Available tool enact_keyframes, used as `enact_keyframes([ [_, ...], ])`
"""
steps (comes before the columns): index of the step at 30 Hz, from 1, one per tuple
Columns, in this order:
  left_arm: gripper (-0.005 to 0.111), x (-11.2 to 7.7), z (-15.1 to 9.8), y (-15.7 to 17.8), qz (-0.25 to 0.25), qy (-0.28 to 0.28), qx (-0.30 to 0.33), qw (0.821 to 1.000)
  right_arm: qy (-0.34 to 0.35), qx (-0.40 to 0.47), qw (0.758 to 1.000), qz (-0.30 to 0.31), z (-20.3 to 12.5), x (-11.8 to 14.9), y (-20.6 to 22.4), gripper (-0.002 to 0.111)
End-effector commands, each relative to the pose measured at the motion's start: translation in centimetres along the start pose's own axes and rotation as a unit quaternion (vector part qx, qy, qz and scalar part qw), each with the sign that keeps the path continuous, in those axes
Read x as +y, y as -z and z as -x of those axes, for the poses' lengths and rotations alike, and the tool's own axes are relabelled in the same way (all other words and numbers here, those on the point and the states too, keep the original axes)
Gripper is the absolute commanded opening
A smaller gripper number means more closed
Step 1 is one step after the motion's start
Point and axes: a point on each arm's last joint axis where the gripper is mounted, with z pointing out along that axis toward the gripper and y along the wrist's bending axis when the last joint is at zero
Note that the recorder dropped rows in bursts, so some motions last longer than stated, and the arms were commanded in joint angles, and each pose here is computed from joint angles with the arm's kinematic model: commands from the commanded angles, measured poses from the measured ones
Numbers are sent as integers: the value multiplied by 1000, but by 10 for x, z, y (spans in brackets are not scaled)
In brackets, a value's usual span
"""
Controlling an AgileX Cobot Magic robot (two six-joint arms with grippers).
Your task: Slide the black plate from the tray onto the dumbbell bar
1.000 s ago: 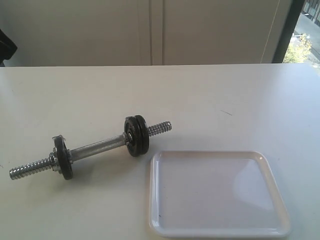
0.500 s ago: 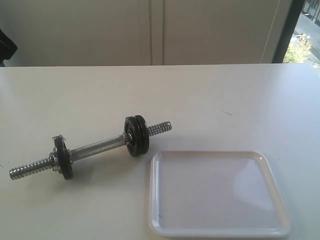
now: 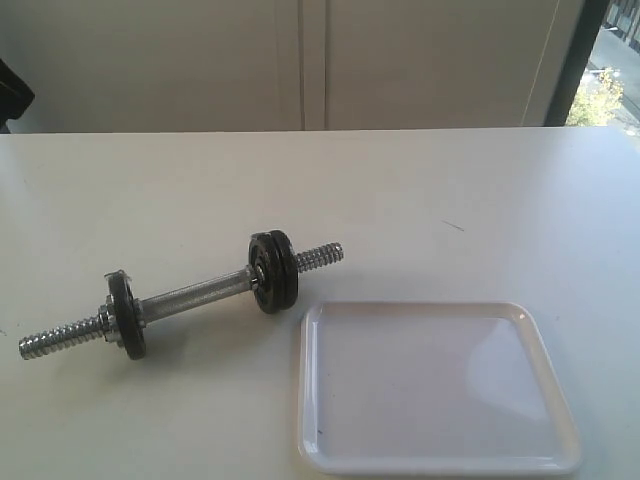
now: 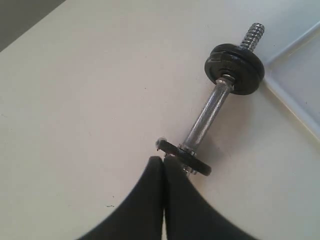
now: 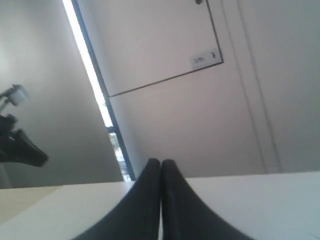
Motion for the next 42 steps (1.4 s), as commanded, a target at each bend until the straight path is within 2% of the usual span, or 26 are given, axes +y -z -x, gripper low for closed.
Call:
enact_keyframes([
  [1, 0, -1, -2, 2, -1, 4, 0, 1000, 21, 33, 996, -86, -15, -21, 0, 0],
  [6, 0, -1, -2, 2, -1, 4, 0, 1000, 7, 45, 981, -187, -28, -42, 1, 0],
  [11, 0, -1, -2, 2, -1, 4, 0, 1000, 72, 79, 968, -225, -45, -57, 2, 0],
  [13, 0, -1, -2, 2, -1, 4, 0, 1000, 122, 105, 958, -238, -55, -64, 3, 0],
  [15, 0, -1, -2, 2, -1, 4, 0, 1000, 141, 124, 952, -244, -64, -70, 3, 0],
  [23, 0, -1, -2, 2, -1, 3, 0, 1000, 124, 193, 938, -260, -109, -89, 8, 0],
  [35, 0, -1, -2, 2, -1, 3, 0, 1000, 130, 178, 941, -255, -108, -89, 7, 0],
  [40, 0, -1, -2, 2, -1, 3, 0, 1000, 199, 197, 929, -242, -108, -89, 7, 0],
  [42, 0, -1, -2, 2, -1, 3, 0, 1000, 204, 198, 928, -241, -108, -89, 7, 0],
])
